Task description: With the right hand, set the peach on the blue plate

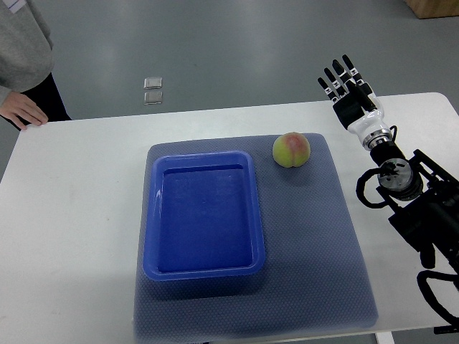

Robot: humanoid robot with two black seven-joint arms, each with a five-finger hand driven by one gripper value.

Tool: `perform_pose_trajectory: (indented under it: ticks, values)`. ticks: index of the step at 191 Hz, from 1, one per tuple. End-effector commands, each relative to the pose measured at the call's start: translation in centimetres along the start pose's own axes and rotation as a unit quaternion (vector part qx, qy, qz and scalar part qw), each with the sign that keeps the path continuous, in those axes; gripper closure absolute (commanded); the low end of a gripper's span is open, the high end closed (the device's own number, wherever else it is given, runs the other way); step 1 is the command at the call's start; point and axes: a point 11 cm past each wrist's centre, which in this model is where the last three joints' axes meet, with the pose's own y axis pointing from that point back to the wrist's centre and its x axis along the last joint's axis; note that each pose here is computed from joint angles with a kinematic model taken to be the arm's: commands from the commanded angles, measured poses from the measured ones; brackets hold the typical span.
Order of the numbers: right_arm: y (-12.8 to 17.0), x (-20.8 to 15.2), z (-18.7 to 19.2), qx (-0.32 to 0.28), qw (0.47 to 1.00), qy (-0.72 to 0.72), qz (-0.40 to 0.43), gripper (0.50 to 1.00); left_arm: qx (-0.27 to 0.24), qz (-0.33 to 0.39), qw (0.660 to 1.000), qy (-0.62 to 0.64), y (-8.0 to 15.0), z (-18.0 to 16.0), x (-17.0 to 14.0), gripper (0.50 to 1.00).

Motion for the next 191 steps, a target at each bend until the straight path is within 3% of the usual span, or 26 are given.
perform_pose_trajectory:
  ticks: [1,54,118,120,138,148,149,159,169,170,178,188,189,191]
  values:
    - [0.0,0.0,0.0,0.000,1.000,0.000,0.000,0.568,0.000,0.000,1.000,0.000,0.0,0.0,0.0,0.500]
    - [-0.1,-0.3,0.3,-0.013,1.000,0.017,-0.005,0.568,-0.001,0.000,1.000,0.001,0.0,0.1,0.0,0.500]
    - [-2.8,-5.7,0.6,-0.082,0.976,0.177,-0.098,0.568,-0.001,0.000,1.000,0.002,0.0,0.1,0.0,0.500]
    - [-3.4,-6.4,-0.8,-0.093,0.958,0.245,-0.118,0.568,-0.001,0.000,1.000,0.002,0.0,0.1,0.0,0.500]
    - [-4.4,-8.7,-1.7,-0.130,0.899,0.381,-0.173,0.568,-0.001,0.000,1.000,0.002,0.0,0.1,0.0,0.500]
    - [-4.4,-8.7,-1.7,-0.130,0.899,0.381,-0.173,0.568,-0.001,0.000,1.000,0.002,0.0,0.1,0.0,0.500]
    - [-4.6,-9.7,-1.8,-0.160,0.844,0.470,-0.205,0.568,-0.001,-0.001,1.000,0.002,0.0,0.1,0.0,0.500]
    - [-4.5,-10.4,-1.7,-0.200,0.773,0.551,-0.242,0.568,-0.002,-0.002,1.000,0.001,0.0,0.2,-0.1,0.500]
    - [-4.5,-10.4,-1.7,-0.200,0.773,0.551,-0.242,0.568,-0.002,-0.002,1.000,0.001,0.0,0.2,-0.1,0.500]
    - [-4.4,-11.2,-1.6,-0.238,0.696,0.618,-0.277,0.568,-0.002,-0.001,1.000,0.001,0.0,0.2,-0.1,0.500]
    - [-4.2,-11.8,-1.5,-0.268,0.634,0.661,-0.299,0.568,-0.002,-0.001,1.000,0.001,0.0,0.2,-0.1,0.500]
    - [-4.2,-11.8,-1.5,-0.268,0.634,0.661,-0.299,0.568,-0.002,-0.001,1.000,0.001,0.0,0.2,-0.1,0.500]
    - [-4.0,-12.4,-1.7,-0.300,0.566,0.702,-0.309,0.568,-0.002,-0.002,1.000,0.001,0.0,0.2,-0.1,0.500]
    - [-4.0,-12.5,-1.8,-0.308,0.551,0.711,-0.310,0.568,-0.002,-0.001,1.000,0.001,0.0,0.2,-0.1,0.500]
